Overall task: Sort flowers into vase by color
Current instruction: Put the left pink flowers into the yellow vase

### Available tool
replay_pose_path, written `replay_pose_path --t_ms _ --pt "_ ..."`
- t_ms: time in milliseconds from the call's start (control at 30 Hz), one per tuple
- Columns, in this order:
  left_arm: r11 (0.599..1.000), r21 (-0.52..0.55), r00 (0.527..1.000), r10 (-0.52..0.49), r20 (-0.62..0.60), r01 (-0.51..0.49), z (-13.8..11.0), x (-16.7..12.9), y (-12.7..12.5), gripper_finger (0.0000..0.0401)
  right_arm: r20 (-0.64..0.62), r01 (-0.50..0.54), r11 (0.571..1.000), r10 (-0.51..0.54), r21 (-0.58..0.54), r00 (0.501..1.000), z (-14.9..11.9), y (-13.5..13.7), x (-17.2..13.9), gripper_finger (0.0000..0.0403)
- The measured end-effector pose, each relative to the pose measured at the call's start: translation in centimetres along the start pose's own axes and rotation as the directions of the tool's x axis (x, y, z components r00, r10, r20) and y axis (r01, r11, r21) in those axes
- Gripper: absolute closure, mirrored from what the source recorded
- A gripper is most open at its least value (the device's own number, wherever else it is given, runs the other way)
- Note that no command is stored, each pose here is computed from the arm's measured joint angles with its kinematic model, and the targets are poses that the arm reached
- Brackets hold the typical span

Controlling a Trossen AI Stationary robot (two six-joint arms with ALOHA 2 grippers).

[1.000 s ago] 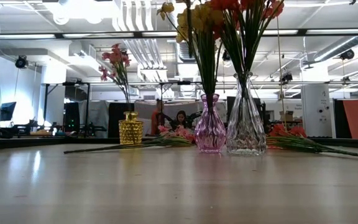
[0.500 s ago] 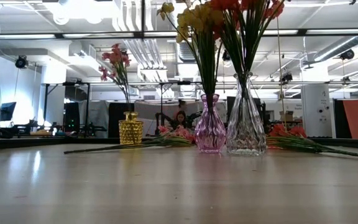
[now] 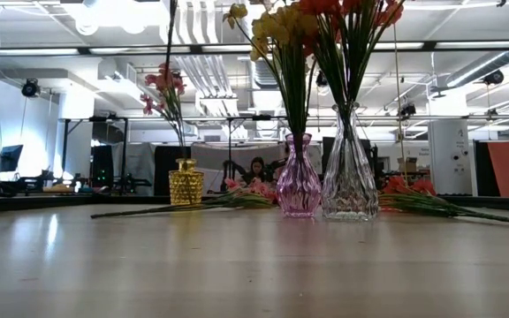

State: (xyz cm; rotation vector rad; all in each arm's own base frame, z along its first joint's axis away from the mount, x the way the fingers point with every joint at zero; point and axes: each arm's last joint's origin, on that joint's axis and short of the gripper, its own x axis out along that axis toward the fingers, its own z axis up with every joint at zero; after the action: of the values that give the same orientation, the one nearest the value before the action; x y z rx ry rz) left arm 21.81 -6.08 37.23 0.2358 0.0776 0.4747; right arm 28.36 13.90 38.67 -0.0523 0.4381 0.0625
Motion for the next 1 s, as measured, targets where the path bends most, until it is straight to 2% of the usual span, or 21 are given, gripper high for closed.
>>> replay_pose_path --t_ms 167,267,400,667,833,1000 --pt "1.0 0.008 1.0 -0.01 0.02 0.01 -1.2 1.1 2.0 0.0401 0.0 0.005 1.0 -0.005 -0.008 1.0 0.0 -0.2 0.0 0.0197" --pt "1.0 -0.006 0.999 0.026 0.038 -0.026 -2.5 1.7 3.4 0.0401 -0.001 0.005 1.0 -0.005 -0.005 1.0 0.0 -0.2 0.0 0.0197" --pt "0.994 -0.015 0.992 0.105 0.074 -0.104 -4.6 2.4 5.2 0.0401 0.009 0.002 0.998 -0.003 0.055 1.0 0.2 -0.3 -0.4 0.0197" --pt "0.991 -0.05 0.982 0.132 0.134 -0.126 -8.4 3.6 8.2 0.0401 0.055 -0.011 0.991 0.004 0.132 0.998 0.9 -0.9 -2.2 0.0197" --pt "0.987 -0.065 0.986 0.154 0.072 -0.149 -10.1 4.9 10.0 0.0401 0.083 -0.02 0.987 0.007 0.158 0.997 1.3 -1.4 -3.4 0.0197" --pt "0.981 -0.041 0.981 0.191 0.038 -0.19 -10.8 6.0 11.4 0.0401 0.079 -0.019 0.987 0.007 0.159 0.997 1.2 -1.6 -3.8 0.0197"
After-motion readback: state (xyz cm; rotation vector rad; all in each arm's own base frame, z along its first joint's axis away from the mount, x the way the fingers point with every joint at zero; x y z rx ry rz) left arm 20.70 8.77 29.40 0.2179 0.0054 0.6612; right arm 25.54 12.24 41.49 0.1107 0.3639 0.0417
